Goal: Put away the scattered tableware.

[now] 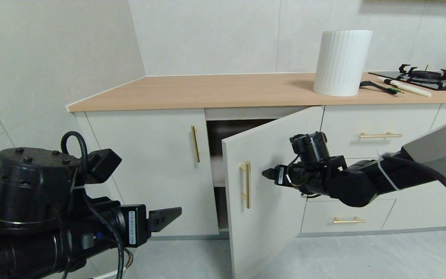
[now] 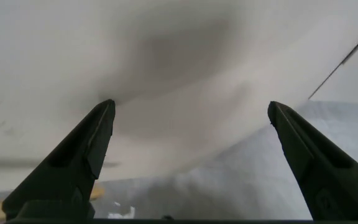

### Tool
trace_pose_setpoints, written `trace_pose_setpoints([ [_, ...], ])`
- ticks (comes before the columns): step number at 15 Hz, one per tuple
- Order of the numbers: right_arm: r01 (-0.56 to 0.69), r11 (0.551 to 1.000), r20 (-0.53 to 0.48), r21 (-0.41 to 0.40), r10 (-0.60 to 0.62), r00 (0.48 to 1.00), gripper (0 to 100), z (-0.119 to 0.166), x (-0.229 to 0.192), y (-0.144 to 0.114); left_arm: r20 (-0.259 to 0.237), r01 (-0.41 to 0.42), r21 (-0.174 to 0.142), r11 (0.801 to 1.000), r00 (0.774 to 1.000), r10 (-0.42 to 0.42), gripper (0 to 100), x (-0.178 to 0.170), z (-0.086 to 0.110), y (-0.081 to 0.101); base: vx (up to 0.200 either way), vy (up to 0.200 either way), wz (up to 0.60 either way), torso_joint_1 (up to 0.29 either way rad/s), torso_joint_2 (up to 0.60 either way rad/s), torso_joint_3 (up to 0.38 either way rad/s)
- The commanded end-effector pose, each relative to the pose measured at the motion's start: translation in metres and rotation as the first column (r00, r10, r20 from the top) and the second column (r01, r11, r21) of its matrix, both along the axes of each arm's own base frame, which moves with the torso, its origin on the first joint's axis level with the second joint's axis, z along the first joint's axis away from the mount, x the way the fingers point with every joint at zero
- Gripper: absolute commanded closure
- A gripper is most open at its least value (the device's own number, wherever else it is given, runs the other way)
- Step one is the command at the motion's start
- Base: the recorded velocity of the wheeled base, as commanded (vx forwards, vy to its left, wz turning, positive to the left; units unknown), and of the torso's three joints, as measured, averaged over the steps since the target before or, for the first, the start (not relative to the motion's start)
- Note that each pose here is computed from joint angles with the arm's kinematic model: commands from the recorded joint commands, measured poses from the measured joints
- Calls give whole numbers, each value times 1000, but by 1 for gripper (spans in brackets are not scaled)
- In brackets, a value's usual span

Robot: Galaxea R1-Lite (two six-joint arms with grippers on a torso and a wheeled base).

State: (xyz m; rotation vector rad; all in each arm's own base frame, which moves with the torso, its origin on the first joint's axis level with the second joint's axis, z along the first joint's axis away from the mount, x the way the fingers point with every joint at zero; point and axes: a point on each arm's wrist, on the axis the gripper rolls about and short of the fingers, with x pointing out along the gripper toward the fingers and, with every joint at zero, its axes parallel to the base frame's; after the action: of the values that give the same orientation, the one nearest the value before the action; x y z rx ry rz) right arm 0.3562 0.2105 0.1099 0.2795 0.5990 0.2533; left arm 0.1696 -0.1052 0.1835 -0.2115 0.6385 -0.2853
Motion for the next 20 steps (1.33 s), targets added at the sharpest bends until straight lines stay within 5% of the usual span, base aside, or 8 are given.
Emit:
trace_pose_setpoints([
  [1, 4, 1000, -11, -5, -4, 1000, 0, -12, 5, 2, -2, 1, 1, 1000, 1000, -1, 0, 1, -1, 0, 0, 0, 0, 0, 0, 0],
  [9, 58, 993, 56, 105, -64, 996, 0, -13, 19, 10, -5, 3, 2, 1000, 1000, -3, 0, 1, -1, -1, 100, 0, 0, -1, 2, 2],
  [14, 134, 955, 44, 266, -151, 988, 0, -7, 39, 21, -8, 3, 4, 1000, 1000, -3, 0, 1, -2, -1, 0, 0, 0, 0, 0, 0],
  [20, 248, 927, 67, 281, -276, 959, 0, -21, 69, 17, -14, 3, 8, 1000, 1000, -3, 0, 3, -3, -2, 0, 0, 0, 0, 0, 0],
])
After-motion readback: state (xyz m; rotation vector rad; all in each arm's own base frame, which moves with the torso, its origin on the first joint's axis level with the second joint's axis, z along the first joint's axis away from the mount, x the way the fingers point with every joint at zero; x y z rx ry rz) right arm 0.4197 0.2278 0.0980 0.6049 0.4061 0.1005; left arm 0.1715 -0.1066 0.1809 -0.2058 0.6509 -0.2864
